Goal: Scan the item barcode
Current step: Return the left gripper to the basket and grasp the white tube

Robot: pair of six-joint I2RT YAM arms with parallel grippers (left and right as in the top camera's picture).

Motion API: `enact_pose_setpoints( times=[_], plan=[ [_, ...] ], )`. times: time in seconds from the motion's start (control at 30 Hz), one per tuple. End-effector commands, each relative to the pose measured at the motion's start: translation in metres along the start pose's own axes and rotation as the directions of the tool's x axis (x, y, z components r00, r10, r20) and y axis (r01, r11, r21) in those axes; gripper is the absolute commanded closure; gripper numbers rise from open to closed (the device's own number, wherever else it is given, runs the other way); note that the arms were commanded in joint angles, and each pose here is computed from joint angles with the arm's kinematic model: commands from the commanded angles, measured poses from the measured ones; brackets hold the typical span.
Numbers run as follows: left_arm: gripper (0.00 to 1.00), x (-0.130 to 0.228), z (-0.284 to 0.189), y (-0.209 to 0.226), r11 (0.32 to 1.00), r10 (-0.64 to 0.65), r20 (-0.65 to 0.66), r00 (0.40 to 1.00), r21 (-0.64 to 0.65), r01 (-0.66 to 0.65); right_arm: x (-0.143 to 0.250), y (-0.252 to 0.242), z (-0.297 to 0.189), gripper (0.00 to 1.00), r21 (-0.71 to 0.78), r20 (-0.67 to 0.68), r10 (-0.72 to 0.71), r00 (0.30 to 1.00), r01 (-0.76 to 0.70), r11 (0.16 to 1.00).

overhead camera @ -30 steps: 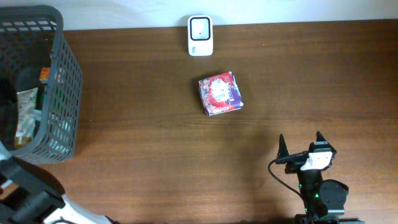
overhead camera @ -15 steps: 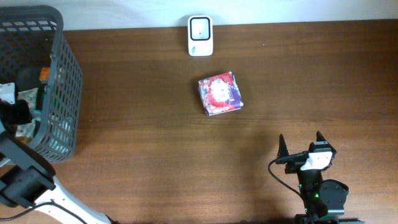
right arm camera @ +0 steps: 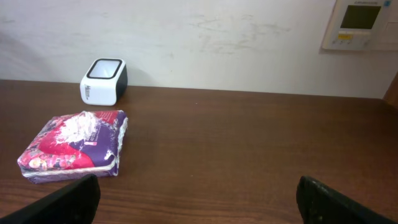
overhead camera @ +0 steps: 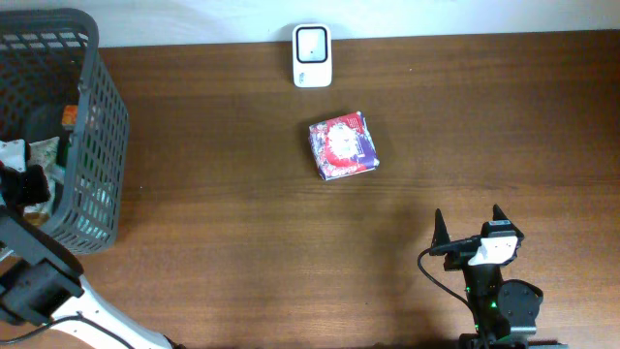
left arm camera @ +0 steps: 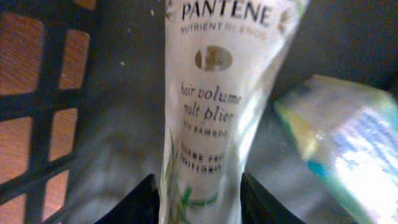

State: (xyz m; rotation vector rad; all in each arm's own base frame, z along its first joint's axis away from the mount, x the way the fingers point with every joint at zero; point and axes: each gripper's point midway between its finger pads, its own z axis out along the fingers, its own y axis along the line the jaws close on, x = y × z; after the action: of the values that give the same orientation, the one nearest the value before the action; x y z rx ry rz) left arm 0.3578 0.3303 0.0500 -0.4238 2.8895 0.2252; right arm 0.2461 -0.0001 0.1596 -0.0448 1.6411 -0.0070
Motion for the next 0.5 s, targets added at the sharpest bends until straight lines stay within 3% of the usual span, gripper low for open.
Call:
enact_pose_setpoints(
  times=[0.0,0.03,0.13,0.3,0.47],
  plan=[
    [0.58,0.032,0.035,-0.011,0.999,-0.02,-0.067,0.998,0.038,0.023,0.003,-0.002,0.0,0.01,0.008,-0.003,-0.003,1.0,0.003,1.0],
    [0.73,0.034,0.038,-0.008,1.0,-0.022,-0.074,0.997,0.019,0.023,0.003,-0.002,0.0,0.01,0.008,-0.003,-0.003,1.0,0.003,1.0],
    [0.99,0.021,0.026,-0.001,0.999,-0.039,-0.043,0.998,-0.001,0.039,0.003,-0.002,0.0,0.01,0.008,-0.003,-0.003,1.0,0.003,1.0],
    [1.0,-0.023,-0.032,0.01,0.983,-0.184,0.099,0.978,0.016,0.184,0.003,-0.002,0.0,0.01,0.008,-0.003,-0.003,1.0,0.003,1.0],
    [1.0,-0.079,-0.149,-0.037,0.948,-0.18,0.403,0.897,0.315,0.048,0.003,-0.002,0.0,0.01,0.008,-0.003,-0.003,1.0,0.003,1.0]
  ],
)
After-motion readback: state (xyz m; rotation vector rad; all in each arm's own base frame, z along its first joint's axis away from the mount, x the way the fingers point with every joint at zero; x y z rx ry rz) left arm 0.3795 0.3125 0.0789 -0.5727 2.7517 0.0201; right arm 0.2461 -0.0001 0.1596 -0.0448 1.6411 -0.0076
